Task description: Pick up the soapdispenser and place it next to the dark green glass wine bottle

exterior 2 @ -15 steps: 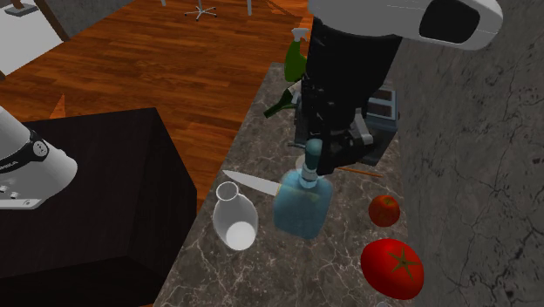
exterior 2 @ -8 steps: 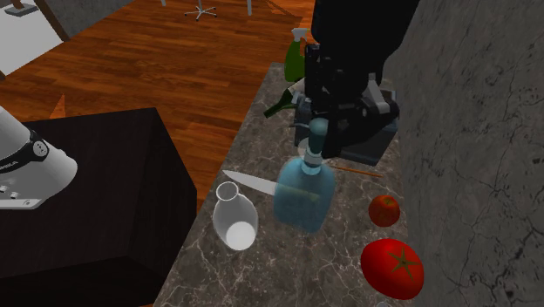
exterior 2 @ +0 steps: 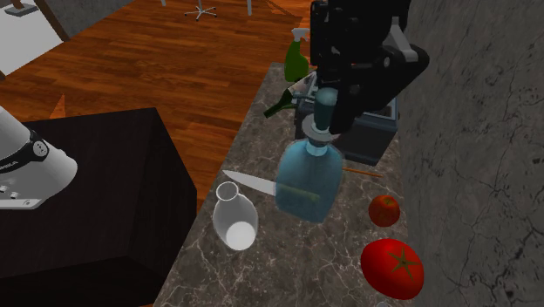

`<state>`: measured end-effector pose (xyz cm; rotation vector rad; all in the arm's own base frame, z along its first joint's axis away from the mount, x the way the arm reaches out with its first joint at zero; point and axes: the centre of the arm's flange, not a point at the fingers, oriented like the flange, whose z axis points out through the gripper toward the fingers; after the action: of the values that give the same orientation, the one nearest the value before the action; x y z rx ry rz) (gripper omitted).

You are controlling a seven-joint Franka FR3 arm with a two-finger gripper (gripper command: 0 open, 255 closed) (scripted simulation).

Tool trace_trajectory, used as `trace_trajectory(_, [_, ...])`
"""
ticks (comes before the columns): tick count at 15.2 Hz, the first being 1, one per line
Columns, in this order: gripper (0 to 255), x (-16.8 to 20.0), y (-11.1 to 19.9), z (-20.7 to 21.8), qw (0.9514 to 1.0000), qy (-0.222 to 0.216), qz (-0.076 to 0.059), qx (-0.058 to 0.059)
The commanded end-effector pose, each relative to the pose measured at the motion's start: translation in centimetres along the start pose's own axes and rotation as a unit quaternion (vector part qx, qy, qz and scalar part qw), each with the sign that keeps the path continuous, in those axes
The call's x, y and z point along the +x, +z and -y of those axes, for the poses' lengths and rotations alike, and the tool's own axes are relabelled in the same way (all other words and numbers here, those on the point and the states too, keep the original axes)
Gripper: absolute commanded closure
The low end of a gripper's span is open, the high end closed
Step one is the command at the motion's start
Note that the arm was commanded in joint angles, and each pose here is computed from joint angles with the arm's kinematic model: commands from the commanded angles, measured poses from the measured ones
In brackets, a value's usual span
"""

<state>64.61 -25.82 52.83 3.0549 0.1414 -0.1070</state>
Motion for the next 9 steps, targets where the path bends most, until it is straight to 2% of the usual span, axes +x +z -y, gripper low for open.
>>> trace_trajectory(1, [255, -0.2, -0.8, 0.0, 1.0000, 0.000, 0.000, 0.000])
trace_trajectory(9, [255, -1.4, -1.6, 10.4, 1.0000, 0.000, 0.000, 0.000])
